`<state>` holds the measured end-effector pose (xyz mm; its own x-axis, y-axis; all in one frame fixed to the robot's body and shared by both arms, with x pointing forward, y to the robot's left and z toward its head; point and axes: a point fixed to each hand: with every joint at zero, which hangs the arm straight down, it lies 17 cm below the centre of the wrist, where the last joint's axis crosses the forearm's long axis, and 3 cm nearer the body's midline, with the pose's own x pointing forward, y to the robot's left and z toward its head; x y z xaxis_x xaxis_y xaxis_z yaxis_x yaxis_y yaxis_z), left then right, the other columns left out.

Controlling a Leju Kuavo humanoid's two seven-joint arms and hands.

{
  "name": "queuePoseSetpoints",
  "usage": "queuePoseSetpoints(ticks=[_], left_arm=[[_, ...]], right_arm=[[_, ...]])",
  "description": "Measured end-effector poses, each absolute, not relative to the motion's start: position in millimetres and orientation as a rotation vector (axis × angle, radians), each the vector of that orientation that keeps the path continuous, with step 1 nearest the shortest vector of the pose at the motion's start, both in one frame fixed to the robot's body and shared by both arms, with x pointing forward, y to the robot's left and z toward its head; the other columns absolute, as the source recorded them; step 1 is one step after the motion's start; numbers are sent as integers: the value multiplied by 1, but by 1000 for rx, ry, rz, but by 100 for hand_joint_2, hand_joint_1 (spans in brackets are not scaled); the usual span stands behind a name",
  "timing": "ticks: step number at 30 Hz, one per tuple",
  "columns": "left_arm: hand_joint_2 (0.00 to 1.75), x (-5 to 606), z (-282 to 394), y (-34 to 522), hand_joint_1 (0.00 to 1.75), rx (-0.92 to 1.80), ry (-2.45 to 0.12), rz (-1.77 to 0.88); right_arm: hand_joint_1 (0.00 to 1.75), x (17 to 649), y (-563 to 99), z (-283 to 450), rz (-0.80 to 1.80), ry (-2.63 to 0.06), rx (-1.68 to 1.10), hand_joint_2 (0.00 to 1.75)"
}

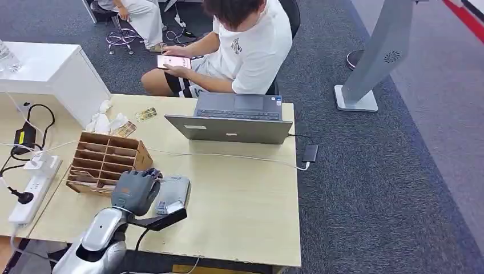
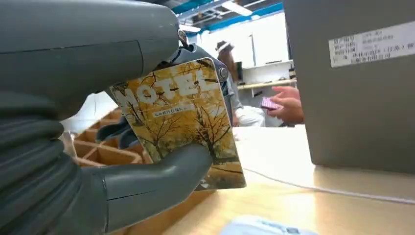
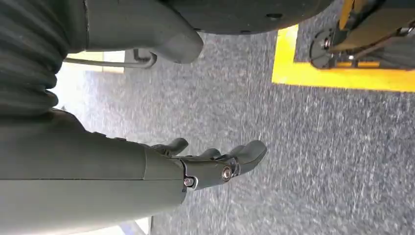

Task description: Pass the card to the sensor for recognition and then transmit it.

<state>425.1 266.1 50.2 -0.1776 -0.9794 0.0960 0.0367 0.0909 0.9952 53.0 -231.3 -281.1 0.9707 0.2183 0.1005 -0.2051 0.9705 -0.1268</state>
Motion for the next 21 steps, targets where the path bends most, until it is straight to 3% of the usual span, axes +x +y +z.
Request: queuePoseSetpoints(ticks=[21], left_arm=[[175,416,16,239,175,947,-1345,-1237]], right_arm=[[0,55,-228,-281,186,-124,-98,175]])
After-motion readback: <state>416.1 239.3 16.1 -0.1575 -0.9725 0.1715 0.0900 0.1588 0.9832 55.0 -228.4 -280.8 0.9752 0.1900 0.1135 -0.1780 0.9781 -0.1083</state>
